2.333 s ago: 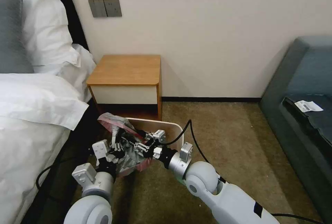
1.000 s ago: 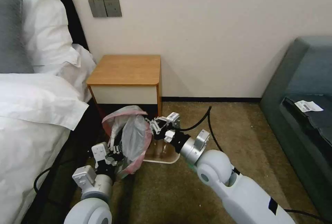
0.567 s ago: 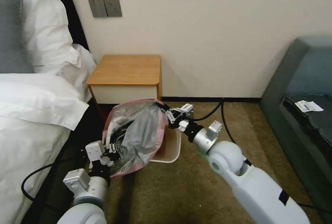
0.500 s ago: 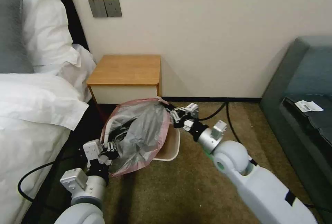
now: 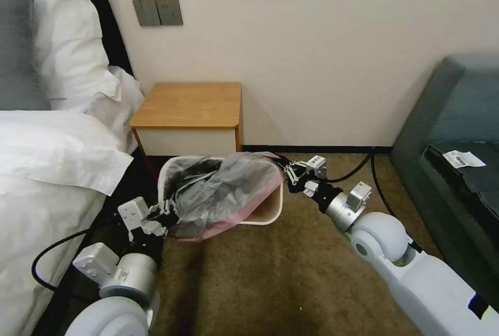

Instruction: Pick up the garbage bag from the table and place it over the trash can.

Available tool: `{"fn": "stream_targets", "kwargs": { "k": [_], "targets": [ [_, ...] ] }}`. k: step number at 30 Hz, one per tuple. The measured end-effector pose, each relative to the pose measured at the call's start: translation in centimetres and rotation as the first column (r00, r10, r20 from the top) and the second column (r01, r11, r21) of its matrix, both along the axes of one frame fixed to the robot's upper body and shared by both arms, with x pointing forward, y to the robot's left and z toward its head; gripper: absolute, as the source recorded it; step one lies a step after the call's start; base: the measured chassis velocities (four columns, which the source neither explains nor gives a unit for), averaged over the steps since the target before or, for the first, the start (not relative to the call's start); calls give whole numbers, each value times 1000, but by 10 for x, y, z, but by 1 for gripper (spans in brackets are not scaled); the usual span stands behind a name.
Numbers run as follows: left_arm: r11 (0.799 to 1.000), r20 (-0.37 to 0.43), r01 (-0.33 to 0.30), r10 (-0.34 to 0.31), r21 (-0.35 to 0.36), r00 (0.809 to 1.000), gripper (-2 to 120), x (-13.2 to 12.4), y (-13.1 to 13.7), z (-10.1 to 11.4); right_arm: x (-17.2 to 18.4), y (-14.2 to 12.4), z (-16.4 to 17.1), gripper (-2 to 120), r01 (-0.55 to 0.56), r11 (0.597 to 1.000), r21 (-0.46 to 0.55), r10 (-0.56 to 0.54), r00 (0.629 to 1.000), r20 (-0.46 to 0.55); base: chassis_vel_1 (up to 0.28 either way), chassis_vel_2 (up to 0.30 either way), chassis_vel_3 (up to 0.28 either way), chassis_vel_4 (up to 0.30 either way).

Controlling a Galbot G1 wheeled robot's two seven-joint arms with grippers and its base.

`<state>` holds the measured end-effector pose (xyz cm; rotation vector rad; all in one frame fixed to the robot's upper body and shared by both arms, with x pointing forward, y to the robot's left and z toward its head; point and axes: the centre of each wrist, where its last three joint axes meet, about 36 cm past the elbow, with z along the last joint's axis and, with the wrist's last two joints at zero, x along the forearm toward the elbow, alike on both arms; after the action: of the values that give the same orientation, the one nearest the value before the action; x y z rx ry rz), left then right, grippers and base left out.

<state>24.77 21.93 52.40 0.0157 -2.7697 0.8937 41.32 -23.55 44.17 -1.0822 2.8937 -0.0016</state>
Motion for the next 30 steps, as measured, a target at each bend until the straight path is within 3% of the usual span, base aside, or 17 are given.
{"fn": "stream_targets", "kwargs": {
  "k": [5,10,22,24,28,30],
  "targets": [
    [999,-1,-20,20,-35,1000,8,3,1,2,-5,6,-8,0,-5,1000,15,5,1000,4,0,0,0,0],
    [999,1,-38,38,-8,999,8,10,3,-2,-13,11,-11,0,8,999,38,-9,1000,16,0,0,0,0],
    [996,-48,-74,77,54,996,8,36,11,-30,-45,9,-4,41,28,991,132,-31,999,20,0,0,0,0],
    [994,-52,-84,87,63,995,8,39,12,-34,-58,22,14,53,34,960,277,-20,999,-50,0,0,0,0],
    [993,-57,-90,94,71,994,8,43,12,-39,-72,37,29,63,29,925,379,12,994,-104,0,0,0,0],
    [993,-57,-95,100,74,993,8,46,13,-42,-85,47,37,73,9,901,434,49,991,-122,0,0,0,0]
  ]
}}
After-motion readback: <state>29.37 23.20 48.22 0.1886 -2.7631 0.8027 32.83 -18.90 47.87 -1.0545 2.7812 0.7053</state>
